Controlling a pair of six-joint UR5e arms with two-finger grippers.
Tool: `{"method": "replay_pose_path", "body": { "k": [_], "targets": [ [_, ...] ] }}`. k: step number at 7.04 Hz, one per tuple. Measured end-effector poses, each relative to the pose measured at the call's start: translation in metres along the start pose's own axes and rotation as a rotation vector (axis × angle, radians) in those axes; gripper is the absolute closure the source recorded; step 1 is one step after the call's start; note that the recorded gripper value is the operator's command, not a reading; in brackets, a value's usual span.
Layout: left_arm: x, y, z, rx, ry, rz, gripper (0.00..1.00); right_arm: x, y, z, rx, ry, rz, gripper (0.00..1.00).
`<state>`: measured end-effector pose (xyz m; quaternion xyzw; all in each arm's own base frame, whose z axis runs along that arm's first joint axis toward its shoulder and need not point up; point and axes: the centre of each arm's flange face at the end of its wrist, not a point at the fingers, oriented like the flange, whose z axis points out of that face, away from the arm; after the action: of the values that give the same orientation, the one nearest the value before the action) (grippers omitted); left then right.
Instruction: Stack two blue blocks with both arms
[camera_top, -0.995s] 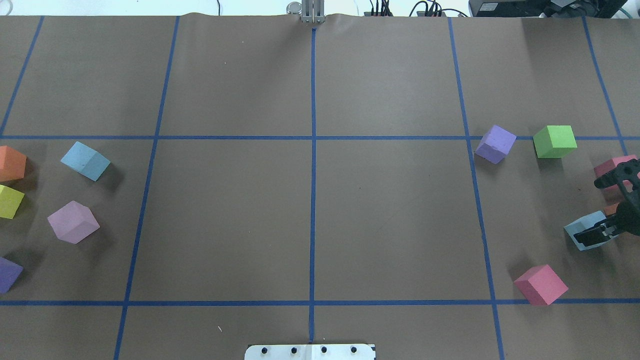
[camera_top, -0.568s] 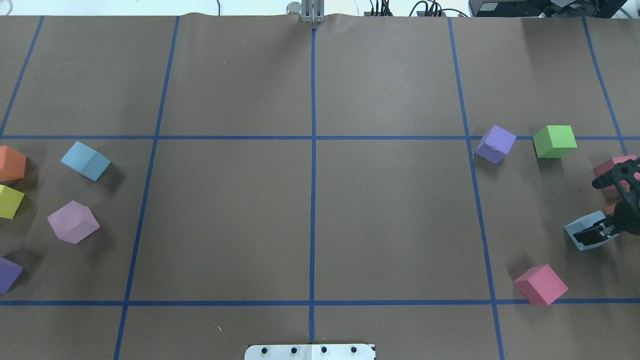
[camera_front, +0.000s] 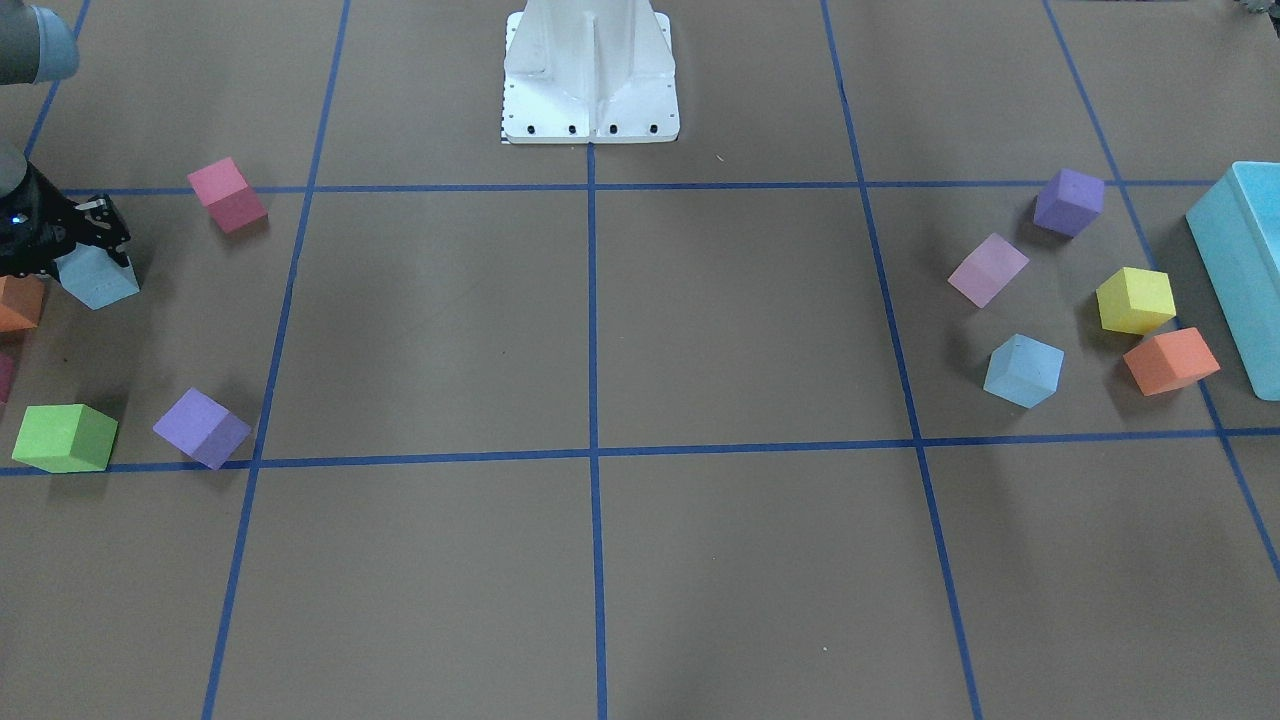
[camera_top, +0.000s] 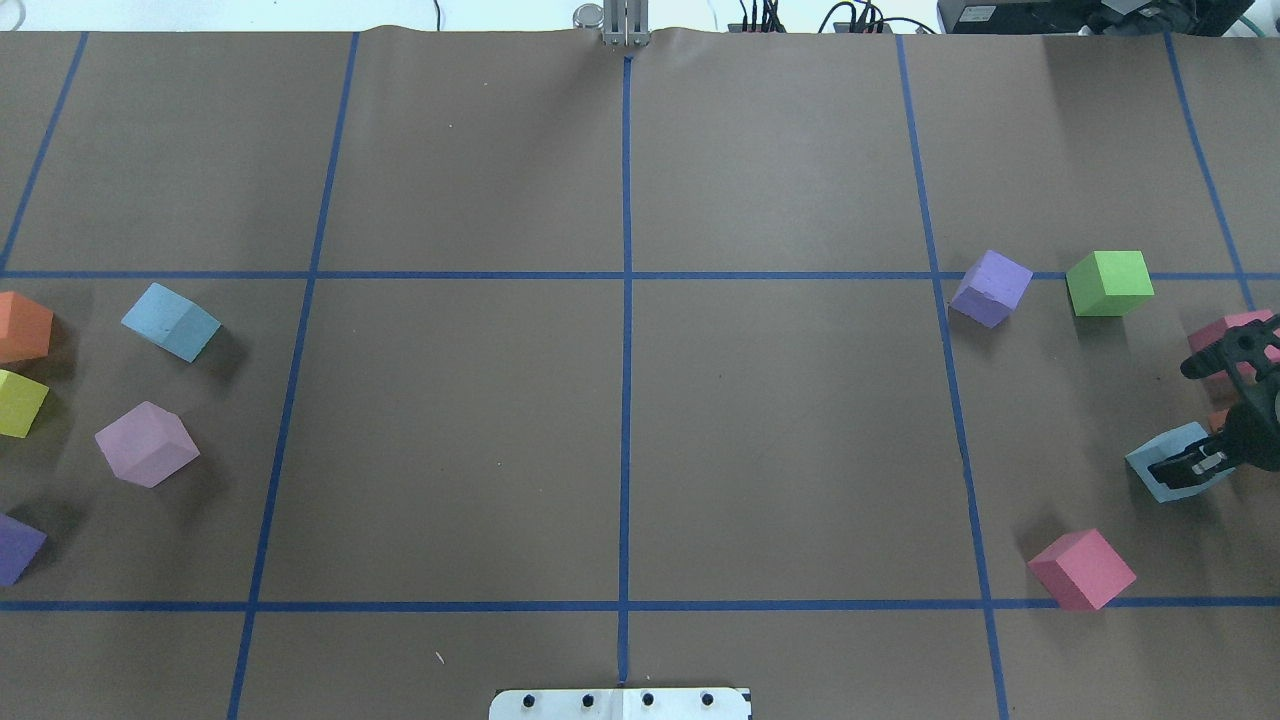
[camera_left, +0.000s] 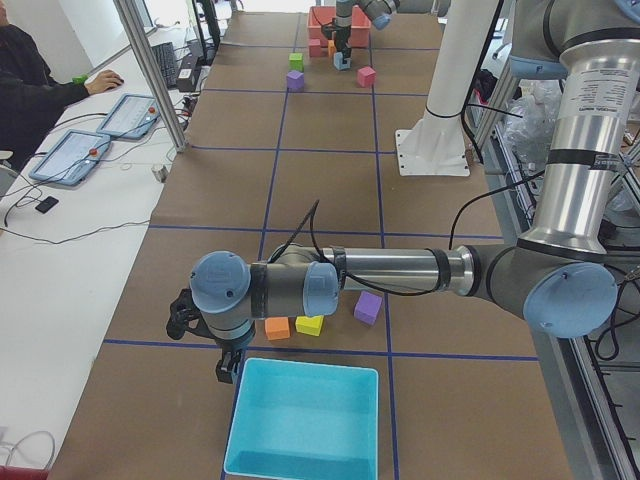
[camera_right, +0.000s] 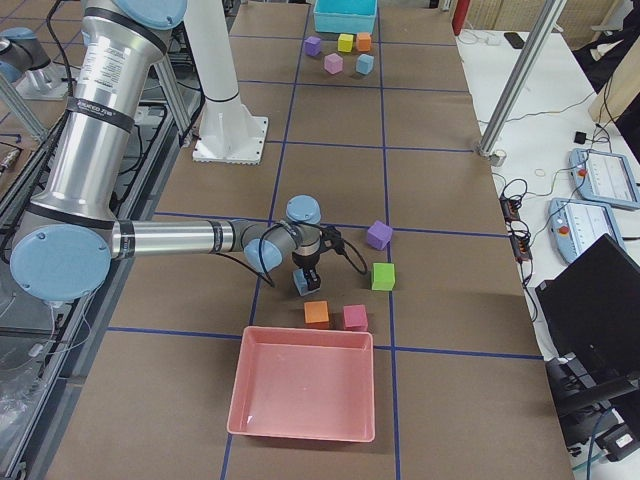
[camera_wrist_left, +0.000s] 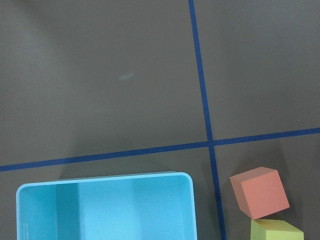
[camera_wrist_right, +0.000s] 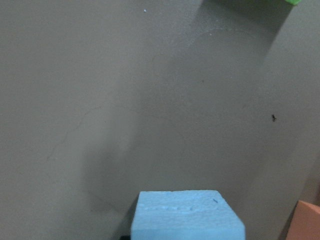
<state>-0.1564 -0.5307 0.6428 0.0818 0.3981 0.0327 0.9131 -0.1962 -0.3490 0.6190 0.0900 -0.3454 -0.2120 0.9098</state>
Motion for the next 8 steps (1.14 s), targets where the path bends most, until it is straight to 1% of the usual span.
{"method": "replay_pose_path", "body": {
  "k": [1,3,4,5,6,7,8],
  "targets": [
    [0.000,0.000,0.000,0.000,0.000,0.000,0.02,0.000,0.000,0.000,0.000,0.000,-0.001,0.44],
    [0.000,0.000,0.000,0.000,0.000,0.000,0.02,-0.001,-0.001,0.000,-0.001,-0.005,-0.001,0.43],
    [0.000,0.000,0.000,-0.001,0.000,-0.001,0.02,-0.005,-0.005,-0.002,0.003,-0.018,-0.001,0.43],
    [-0.001,0.001,0.001,-0.001,0.000,-0.001,0.02,-0.012,-0.015,-0.009,0.011,-0.058,0.004,0.42],
    [-0.001,0.001,0.001,-0.001,0.000,-0.001,0.02,-0.016,-0.033,-0.021,0.018,-0.101,0.029,0.42],
    [-0.001,0.000,0.001,-0.001,0.000,-0.001,0.02,-0.018,-0.069,-0.041,0.024,-0.132,0.078,0.42],
    [0.000,0.000,0.000,-0.001,0.001,-0.001,0.02,-0.028,-0.121,-0.069,0.020,-0.148,0.129,0.42]
  ]
}}
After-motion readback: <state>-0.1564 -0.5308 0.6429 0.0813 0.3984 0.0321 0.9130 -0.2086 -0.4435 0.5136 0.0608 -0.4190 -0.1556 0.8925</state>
